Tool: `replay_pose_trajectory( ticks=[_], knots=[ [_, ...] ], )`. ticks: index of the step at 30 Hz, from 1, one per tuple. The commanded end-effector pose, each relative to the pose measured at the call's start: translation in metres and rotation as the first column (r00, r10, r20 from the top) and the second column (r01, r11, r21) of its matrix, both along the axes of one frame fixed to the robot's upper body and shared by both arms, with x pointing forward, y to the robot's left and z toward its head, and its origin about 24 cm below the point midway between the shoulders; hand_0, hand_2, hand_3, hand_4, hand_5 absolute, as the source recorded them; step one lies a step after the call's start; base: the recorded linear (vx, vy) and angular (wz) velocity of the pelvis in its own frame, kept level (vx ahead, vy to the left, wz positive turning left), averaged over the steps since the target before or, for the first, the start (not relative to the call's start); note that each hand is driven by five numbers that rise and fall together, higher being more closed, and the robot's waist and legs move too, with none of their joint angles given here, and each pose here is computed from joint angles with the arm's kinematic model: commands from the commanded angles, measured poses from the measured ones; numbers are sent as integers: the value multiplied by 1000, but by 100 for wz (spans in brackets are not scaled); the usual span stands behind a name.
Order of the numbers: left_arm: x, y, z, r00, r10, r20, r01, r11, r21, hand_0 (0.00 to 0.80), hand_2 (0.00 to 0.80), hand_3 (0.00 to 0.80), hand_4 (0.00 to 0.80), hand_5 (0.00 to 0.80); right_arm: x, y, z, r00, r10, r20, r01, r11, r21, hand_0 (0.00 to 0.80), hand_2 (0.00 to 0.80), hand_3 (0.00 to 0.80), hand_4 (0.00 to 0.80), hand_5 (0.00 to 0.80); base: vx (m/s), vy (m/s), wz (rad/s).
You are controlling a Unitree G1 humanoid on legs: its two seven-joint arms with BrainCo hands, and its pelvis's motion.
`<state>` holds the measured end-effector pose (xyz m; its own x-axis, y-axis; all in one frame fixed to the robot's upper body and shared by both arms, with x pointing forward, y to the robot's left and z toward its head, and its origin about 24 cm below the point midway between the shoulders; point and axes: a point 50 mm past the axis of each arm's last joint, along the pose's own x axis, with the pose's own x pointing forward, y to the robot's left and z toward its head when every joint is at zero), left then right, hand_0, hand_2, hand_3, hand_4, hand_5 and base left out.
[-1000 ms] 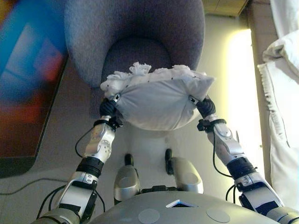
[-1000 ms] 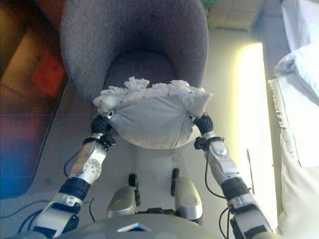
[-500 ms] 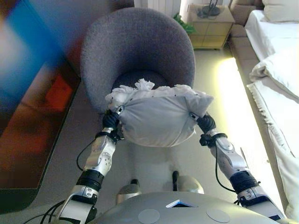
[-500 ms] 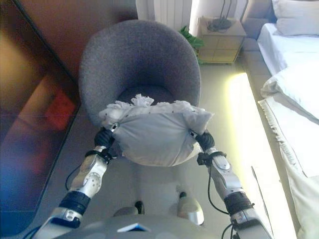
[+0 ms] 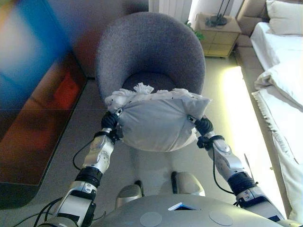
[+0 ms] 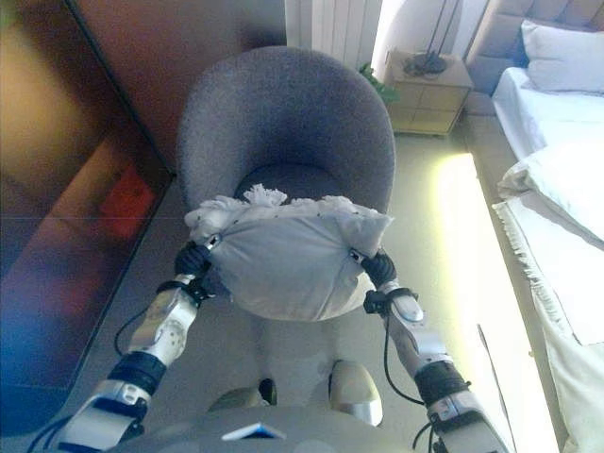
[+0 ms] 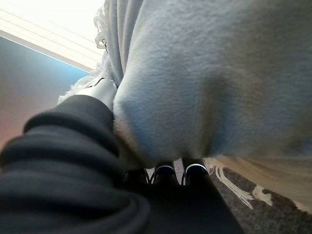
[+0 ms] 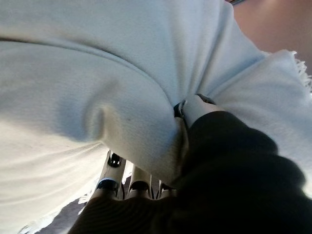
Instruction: Pick up the cushion and take it to the sofa
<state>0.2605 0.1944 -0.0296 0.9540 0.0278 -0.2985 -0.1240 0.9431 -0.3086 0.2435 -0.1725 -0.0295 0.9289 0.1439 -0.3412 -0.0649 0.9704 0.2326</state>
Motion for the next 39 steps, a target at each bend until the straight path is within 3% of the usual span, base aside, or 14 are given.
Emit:
replay_pose_trajectory(
  ticks=[1, 8, 20, 39],
  knots=[
    [36, -35, 49, 962, -159, 222, 165, 986, -6, 800, 800, 800, 800, 800, 41, 11, 57, 965, -18, 262, -20, 990, 140, 800, 800, 800, 800, 800, 390, -102, 75],
    [21, -29, 39, 963, -177, 205, 182, 983, -7, 800, 800, 800, 800, 800, 33, 8, 49, 965, 39, 258, -66, 993, 98, 800, 800, 800, 800, 800, 400, -130, 16],
    [14, -21, 46, 966, -59, 253, 74, 996, -52, 800, 800, 800, 800, 800, 27, 31, 43, 955, 163, 247, -191, 977, 92, 800, 800, 800, 800, 800, 333, -181, -24],
    [20, -10, 55, 958, 13, 287, 13, 996, -90, 800, 800, 800, 800, 800, 36, 60, 56, 921, 289, 262, -309, 950, 39, 800, 800, 800, 800, 800, 198, 128, -20]
  ],
)
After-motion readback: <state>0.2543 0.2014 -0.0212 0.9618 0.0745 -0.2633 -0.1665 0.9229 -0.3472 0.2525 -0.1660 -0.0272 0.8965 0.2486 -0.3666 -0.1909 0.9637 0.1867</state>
